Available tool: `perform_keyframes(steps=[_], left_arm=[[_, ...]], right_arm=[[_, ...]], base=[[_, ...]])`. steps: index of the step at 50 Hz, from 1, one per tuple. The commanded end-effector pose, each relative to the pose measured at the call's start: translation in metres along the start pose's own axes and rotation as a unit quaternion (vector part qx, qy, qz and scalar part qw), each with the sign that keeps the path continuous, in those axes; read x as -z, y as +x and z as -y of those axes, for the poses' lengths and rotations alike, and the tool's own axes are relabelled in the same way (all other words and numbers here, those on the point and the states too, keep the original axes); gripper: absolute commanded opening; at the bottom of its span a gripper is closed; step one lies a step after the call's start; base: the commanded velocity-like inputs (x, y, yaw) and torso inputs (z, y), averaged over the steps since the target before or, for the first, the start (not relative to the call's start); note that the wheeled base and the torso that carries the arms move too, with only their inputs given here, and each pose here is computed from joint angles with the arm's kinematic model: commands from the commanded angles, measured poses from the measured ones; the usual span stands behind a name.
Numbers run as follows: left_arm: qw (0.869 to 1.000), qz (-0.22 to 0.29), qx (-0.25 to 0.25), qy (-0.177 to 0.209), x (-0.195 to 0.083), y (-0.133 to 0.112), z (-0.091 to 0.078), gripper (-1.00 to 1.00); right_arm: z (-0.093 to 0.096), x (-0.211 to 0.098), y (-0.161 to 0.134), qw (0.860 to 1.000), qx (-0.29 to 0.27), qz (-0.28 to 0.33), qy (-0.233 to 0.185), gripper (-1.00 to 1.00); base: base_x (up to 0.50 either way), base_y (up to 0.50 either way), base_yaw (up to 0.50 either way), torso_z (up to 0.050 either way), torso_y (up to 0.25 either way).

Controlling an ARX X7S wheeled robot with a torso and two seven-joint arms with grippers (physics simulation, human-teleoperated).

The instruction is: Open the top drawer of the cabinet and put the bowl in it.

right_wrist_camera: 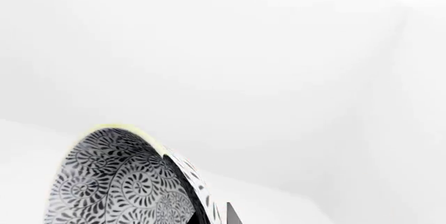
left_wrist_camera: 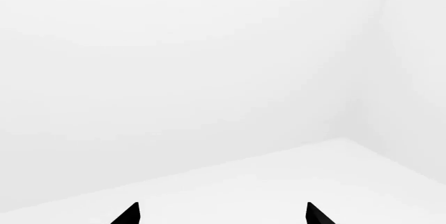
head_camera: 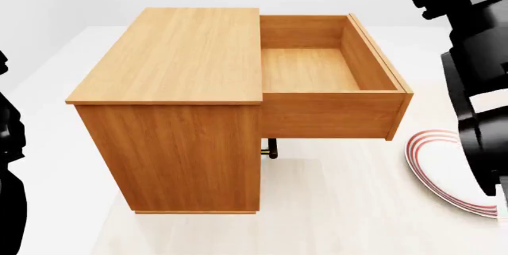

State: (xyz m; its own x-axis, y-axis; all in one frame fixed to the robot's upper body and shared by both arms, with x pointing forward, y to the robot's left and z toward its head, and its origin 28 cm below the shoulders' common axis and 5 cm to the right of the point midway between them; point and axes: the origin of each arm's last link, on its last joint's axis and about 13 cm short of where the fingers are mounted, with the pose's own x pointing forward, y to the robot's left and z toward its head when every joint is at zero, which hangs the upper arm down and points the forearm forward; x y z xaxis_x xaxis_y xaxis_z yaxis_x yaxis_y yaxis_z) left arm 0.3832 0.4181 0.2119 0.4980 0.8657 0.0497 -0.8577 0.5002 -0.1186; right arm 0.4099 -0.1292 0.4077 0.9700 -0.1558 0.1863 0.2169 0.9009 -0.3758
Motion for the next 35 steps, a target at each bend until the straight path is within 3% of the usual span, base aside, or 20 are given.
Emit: perform_keyframes(steps=[1,13,23,29,35], left_arm=[[1.0,0.0,0.001,-0.002,0.001,0.0,0.0,1.0],[1.0,0.001,0.001,-0.007,0.0,0.0,0.0,1.0],[1.0,0.001,0.001,-0.006,-0.002,0.0,0.0,1.0],[1.0,0.003,0.003,-0.005,-0.001,0.0,0.0,1.0],[1.0,0.004,0.006,-0.005,0.0,0.0,0.0,1.0]], right_arm=[[-0.053,0.017,0.001,0.997,-0.038,0.013,-0.071,-1.0],[-0.087,0.04,-0.007,0.987,-0.047,-0.023,-0.152,-1.0],[-0.094,0.044,-0.01,0.982,-0.06,-0.038,-0.174,-1.0],[-0.087,0.037,-0.011,0.98,-0.089,-0.066,-0.165,-1.0],[-0.061,0.019,-0.01,0.978,-0.127,-0.122,-0.112,-1.0]], base=[[0.0,0.0,0.0,0.0,0.0],[0.0,0.0,0.0,0.0,0.001],[0.0,0.0,0.0,0.0,0.0],[0.0,0.0,0.0,0.0,0.002],[0.0,0.0,0.0,0.0,0.0]])
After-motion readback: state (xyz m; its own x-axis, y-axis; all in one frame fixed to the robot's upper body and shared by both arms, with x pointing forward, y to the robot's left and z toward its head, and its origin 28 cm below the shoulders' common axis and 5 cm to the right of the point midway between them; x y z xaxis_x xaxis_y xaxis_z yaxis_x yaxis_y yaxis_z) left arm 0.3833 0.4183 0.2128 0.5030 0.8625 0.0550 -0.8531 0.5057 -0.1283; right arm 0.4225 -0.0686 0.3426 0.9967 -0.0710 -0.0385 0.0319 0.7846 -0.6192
